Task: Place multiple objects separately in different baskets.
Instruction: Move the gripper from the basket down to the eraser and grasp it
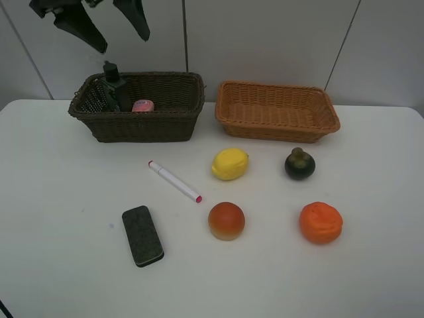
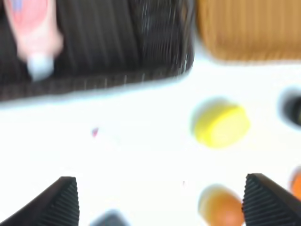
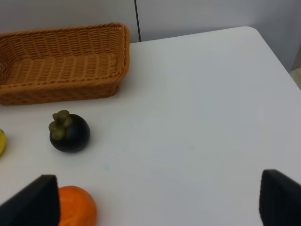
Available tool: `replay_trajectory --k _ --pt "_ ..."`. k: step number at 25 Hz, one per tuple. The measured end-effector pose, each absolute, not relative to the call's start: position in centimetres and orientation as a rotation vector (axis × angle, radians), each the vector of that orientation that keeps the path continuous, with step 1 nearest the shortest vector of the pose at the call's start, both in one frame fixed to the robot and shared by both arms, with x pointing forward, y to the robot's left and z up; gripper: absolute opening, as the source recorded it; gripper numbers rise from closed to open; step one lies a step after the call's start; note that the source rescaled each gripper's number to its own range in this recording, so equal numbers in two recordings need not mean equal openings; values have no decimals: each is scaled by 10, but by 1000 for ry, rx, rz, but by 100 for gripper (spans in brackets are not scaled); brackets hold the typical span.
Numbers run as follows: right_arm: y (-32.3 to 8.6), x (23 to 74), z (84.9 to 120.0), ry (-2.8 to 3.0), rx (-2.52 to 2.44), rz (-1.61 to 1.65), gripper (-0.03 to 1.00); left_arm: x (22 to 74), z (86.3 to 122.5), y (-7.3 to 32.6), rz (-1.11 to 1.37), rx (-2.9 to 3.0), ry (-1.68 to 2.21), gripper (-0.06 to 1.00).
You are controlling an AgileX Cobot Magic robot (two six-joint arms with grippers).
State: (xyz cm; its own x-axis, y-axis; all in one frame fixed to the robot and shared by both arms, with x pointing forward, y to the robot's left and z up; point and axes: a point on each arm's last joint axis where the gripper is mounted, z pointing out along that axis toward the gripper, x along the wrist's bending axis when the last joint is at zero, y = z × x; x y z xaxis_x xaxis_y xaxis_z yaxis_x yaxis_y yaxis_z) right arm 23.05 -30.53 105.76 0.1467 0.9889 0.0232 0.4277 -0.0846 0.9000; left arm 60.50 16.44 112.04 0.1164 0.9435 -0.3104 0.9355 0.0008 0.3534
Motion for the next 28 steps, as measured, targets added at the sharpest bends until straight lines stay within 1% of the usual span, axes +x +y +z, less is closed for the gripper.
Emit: replay_trajectory --k 3,7,13,17,25,28 --pt "-305 231 1058 1391 1636 898 100 566 1106 157 -4 1992 1894 90" --pt "-305 231 1058 1391 1636 898 100 522 1075 152 -91 2048 2021 90" --pt "-305 231 1058 1391 1636 898 100 481 1017 140 -217 2181 2202 90" --pt "-305 231 1058 1391 1636 898 100 474 986 128 -257 2267 2264 90" --pt "-305 231 1058 1391 1636 898 100 489 921 114 -282 2321 2359 90" --pt "-305 231 1058 1391 1636 898 100 494 902 110 -286 2306 2373 90"
